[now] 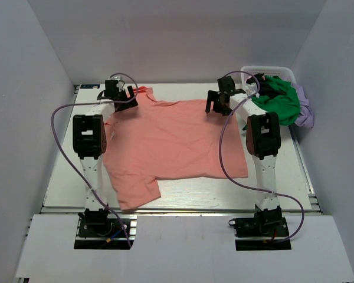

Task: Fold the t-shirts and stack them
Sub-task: Flatten out the tshirt

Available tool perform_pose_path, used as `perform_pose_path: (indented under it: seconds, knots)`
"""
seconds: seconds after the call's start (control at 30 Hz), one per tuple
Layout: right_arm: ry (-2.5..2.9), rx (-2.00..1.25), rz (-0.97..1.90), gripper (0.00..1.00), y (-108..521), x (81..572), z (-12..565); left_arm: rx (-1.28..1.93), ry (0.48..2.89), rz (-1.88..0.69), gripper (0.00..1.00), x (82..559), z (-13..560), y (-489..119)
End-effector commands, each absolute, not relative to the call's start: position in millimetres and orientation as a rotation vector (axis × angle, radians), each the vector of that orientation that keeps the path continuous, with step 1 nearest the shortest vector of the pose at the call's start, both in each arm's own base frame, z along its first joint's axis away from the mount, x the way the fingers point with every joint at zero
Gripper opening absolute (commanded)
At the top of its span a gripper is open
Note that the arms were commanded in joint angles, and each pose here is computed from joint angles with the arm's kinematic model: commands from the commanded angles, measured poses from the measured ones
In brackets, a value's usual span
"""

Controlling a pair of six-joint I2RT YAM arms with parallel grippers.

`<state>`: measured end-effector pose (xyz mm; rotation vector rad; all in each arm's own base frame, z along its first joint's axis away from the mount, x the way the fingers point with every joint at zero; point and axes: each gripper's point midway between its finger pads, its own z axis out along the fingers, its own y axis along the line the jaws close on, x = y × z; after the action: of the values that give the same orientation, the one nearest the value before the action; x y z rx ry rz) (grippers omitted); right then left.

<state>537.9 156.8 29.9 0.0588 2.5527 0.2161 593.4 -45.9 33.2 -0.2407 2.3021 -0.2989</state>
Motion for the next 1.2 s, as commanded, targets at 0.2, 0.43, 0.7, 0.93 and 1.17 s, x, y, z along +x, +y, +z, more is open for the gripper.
perform_pose_path:
  seconds: [0.2, 0.43, 0.7, 0.93, 1.17]
  knots:
    - [2.51, 0.077, 0.368, 0.9, 176.3, 592.8, 5.8, -0.199, 2.353, -0.323, 1.0, 649.0, -13.3, -49.6]
    - [2.251, -0.108, 0.462, 0.9, 193.1, 626.6, 90.1, -0.114, 2.121, -0.353, 1.0, 688.3, 67.0, -54.8]
    - [2.074, -0.323, 0.406, 0.9, 198.0, 556.2, 224.7, -0.117, 2.075, -0.287, 1.0, 616.0, 186.4, -43.8]
    - [2.228, -0.273, 0.394, 0.9, 188.3, 452.2, 179.3, -0.469, 2.31, -0.184, 1.0, 462.0, 168.8, -27.4]
    - [2.289, -0.12, 0.386, 0.9, 164.0, 362.1, 156.1, -0.703, 2.361, -0.237, 1.0, 319.3, 140.9, -28.6]
